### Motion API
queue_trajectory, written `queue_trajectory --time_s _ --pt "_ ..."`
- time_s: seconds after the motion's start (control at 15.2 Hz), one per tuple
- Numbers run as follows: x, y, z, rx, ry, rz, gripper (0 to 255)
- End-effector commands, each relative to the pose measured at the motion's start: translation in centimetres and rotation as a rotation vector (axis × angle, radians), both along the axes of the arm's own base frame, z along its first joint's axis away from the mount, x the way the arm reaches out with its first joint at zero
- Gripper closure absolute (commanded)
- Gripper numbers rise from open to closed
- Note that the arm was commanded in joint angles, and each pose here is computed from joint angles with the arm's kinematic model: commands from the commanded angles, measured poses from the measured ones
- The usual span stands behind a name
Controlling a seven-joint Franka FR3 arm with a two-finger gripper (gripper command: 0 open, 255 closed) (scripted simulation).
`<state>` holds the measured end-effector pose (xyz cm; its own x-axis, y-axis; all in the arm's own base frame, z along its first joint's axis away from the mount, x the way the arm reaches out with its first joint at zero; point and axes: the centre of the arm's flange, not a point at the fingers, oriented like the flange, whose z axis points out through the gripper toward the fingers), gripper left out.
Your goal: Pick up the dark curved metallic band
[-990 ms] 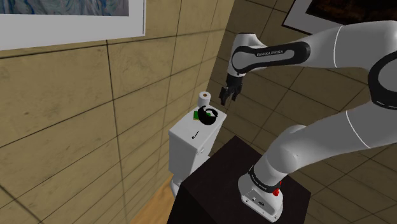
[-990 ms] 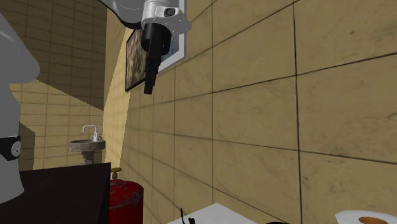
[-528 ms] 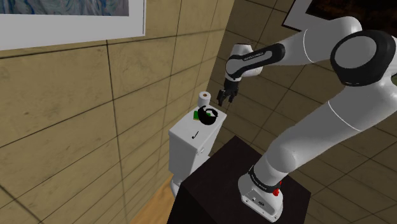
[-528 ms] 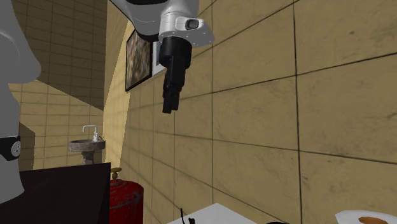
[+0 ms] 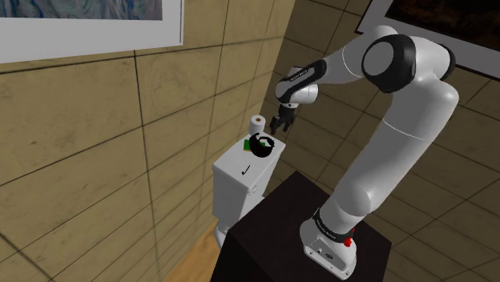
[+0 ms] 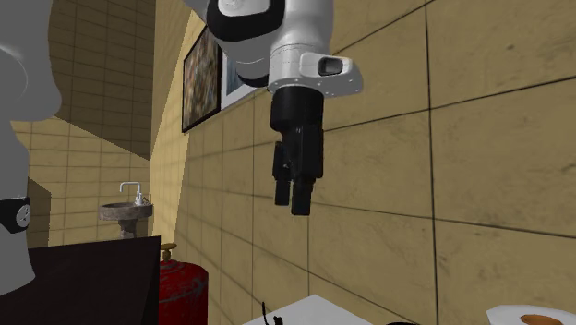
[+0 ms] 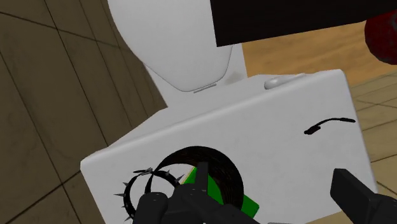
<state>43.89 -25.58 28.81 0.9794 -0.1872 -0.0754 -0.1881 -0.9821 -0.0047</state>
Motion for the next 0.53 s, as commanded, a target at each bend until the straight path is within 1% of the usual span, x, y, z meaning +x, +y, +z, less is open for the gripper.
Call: queue_trajectory --time_s 0.0,0.46 --pt "1.0 -1.8 -1.9 0.005 -0.009 -0.011 0" --pt "4.3 -8.0 -8.0 0.028 -0.037 -0.050 0"
